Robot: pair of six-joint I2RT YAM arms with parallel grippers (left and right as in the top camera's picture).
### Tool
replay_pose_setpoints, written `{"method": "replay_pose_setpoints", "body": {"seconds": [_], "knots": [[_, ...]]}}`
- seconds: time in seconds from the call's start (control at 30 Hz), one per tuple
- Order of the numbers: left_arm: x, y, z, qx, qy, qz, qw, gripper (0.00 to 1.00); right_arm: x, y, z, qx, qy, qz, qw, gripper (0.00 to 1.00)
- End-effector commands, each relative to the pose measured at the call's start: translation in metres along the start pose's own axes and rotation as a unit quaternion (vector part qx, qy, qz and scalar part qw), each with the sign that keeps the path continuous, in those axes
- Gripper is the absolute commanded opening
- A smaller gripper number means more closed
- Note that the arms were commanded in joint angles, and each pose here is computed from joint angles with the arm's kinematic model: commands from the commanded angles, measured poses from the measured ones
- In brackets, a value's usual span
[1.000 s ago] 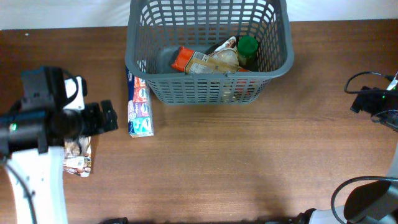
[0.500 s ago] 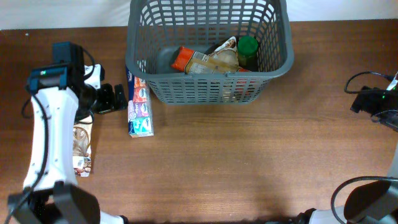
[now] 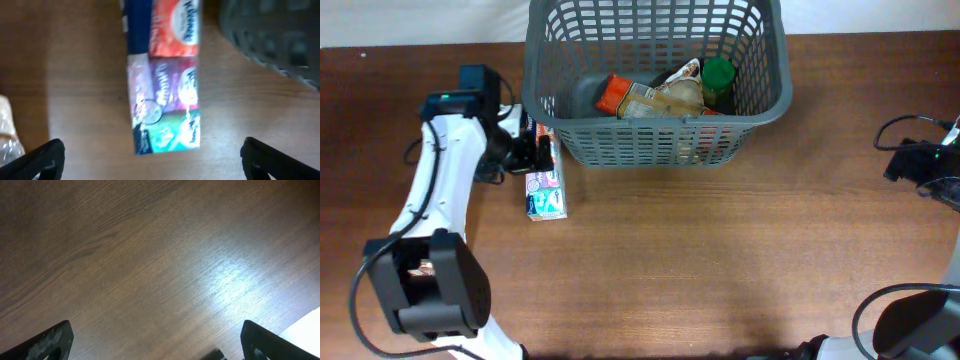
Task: Pack container
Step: 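Move the left gripper over the tissue-pack strip, then lower the left gripper and grasp the tissue-pack strip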
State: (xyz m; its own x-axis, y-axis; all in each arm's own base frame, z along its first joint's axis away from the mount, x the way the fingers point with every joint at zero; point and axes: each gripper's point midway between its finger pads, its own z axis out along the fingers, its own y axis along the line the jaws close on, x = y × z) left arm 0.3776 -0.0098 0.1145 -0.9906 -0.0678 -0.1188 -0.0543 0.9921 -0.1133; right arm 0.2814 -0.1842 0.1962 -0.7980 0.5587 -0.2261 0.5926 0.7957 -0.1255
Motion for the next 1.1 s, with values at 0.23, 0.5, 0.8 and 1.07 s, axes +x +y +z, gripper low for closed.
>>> {"method": "replay_pose_setpoints", "body": {"seconds": [0.23, 0.5, 0.8, 1.07], "knots": [[-0.001, -0.002, 0.027, -0.025, 0.016, 0.024, 0.999, 0.99, 0.000, -0.004, -0.001, 0.008, -0.003, 0.005, 1.000, 0.99], [0.023, 0.001, 0.057, -0.020, 0.045, 0.021, 0.999, 0.99, 0.000, -0.004, -0.001, 0.008, -0.003, 0.005, 1.000, 0.99], [0.026, -0.003, 0.070, -0.004, 0.040, 0.016, 0.999, 0.99, 0.000, -0.004, -0.001, 0.008, -0.003, 0.005, 1.000, 0.99], [0.022, -0.003, 0.071, -0.003, 0.032, 0.017, 0.999, 0.99, 0.000, -0.004, -0.001, 0.008, -0.003, 0.005, 1.000, 0.99]]}}
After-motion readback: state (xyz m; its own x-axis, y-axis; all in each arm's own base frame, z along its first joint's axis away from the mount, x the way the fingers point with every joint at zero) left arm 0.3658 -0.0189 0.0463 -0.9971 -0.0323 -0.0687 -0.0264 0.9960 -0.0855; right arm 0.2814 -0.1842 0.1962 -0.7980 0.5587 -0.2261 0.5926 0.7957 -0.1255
